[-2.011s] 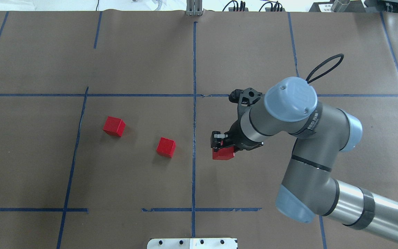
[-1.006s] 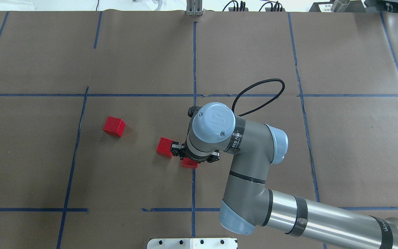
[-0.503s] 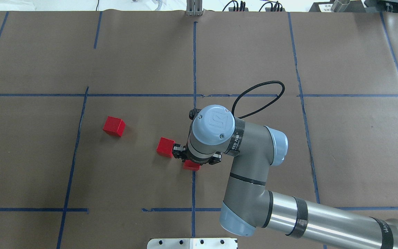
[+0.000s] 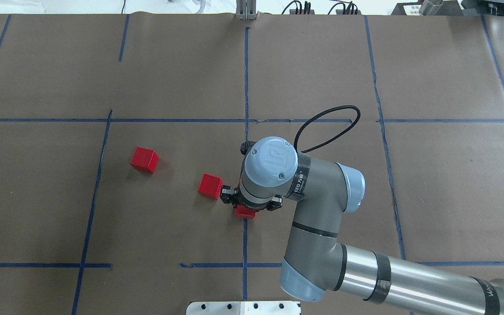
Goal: Form red blocks into L shape at center
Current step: 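Carry the red cube with the right gripper to the table center, then release the cube and withdraw the right gripper while the left arm reaches in, then grasp the red cube nearest the center with the left gripper, then place the held cube against the far side of the centered cube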
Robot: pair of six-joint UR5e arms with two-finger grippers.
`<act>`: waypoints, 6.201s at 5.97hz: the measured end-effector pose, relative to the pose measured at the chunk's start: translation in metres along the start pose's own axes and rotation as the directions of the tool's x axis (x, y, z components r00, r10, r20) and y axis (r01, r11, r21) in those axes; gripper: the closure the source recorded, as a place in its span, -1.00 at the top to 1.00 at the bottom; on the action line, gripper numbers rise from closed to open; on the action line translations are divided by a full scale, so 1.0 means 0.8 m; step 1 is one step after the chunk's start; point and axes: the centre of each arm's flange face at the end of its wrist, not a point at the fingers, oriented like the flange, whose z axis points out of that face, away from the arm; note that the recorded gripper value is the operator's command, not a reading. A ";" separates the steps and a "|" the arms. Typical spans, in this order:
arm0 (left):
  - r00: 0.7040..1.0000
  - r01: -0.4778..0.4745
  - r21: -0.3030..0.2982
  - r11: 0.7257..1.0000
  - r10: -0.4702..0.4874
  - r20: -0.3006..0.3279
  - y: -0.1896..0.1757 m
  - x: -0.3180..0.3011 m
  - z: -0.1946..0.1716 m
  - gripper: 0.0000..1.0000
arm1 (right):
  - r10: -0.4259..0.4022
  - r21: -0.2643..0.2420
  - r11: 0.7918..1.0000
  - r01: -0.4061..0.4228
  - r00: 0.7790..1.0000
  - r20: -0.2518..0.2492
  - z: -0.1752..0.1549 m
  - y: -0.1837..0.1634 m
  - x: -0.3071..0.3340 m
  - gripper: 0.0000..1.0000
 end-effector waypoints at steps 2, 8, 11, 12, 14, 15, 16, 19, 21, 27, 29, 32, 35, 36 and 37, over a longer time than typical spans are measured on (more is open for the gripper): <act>1.000 -0.012 0.009 1.000 0.012 -0.011 -0.002 0.006 -0.003 1.00 | -0.005 0.009 1.000 0.005 1.000 0.026 -0.018 -0.001 -0.004 1.00; 0.943 -0.277 -0.045 0.960 0.263 -0.205 -0.156 0.355 0.102 1.00 | -0.041 0.041 0.999 0.035 0.989 0.145 -0.155 0.011 0.138 1.00; 0.958 -0.253 -0.069 0.965 0.240 -0.157 -0.124 0.663 0.204 1.00 | -0.030 0.043 0.999 0.024 0.992 0.121 -0.155 0.012 0.170 1.00; 0.967 -0.231 -0.059 0.971 0.223 -0.123 -0.090 0.731 0.238 1.00 | -0.024 0.048 0.999 0.019 0.993 0.114 -0.155 0.010 0.177 1.00; 0.985 -0.167 -0.024 0.986 0.166 -0.050 -0.056 0.794 0.288 1.00 | -0.018 0.053 0.999 0.013 0.995 0.101 -0.155 0.010 0.192 1.00; 0.991 -0.135 -0.018 0.991 0.134 -0.029 -0.048 0.813 0.305 1.00 | -0.015 0.053 0.999 0.010 0.995 0.094 -0.153 0.010 0.196 1.00; 0.992 -0.123 -0.014 0.992 0.122 -0.024 -0.047 0.824 0.311 1.00 | -0.013 0.053 0.999 0.009 0.996 0.089 -0.151 0.010 0.199 1.00; 0.993 -0.116 0.013 0.993 0.116 0.004 -0.056 0.833 0.323 0.95 | -0.014 0.051 0.999 0.010 0.996 0.084 -0.148 0.011 0.200 1.00; 0.993 -0.116 0.015 0.993 0.116 0.023 -0.061 0.832 0.333 0.67 | -0.015 0.050 0.999 0.010 0.996 0.083 -0.147 0.012 0.200 1.00; 0.994 -0.105 0.117 0.988 0.102 0.029 -0.099 0.831 0.325 -1.00 | -0.019 0.052 0.999 0.014 0.995 0.097 -0.154 0.013 0.194 1.00; 1.000 0.012 0.147 0.989 -0.013 0.009 -0.130 0.860 0.315 -1.00 | -0.010 0.064 0.998 0.003 0.994 0.105 -0.172 0.009 0.209 1.00; 0.990 0.140 0.124 0.982 -0.142 0.007 -0.137 0.903 0.336 -1.00 | 0.017 0.084 0.996 -0.025 0.996 0.089 -0.191 0.001 0.249 1.00; 0.982 0.188 0.104 0.977 -0.191 0.012 -0.125 0.922 0.346 -1.00 | 0.021 0.088 0.996 -0.028 0.996 0.084 -0.190 0.000 0.252 1.00; 0.979 0.199 0.097 0.975 -0.202 0.019 -0.119 0.925 0.347 -1.00 | 0.021 0.088 0.996 -0.028 0.996 0.083 -0.189 0.000 0.252 1.00; 0.978 0.203 0.094 0.975 -0.207 0.024 -0.117 0.927 0.345 -1.00 | 0.022 0.088 0.996 -0.029 0.996 0.082 -0.189 0.000 0.252 1.00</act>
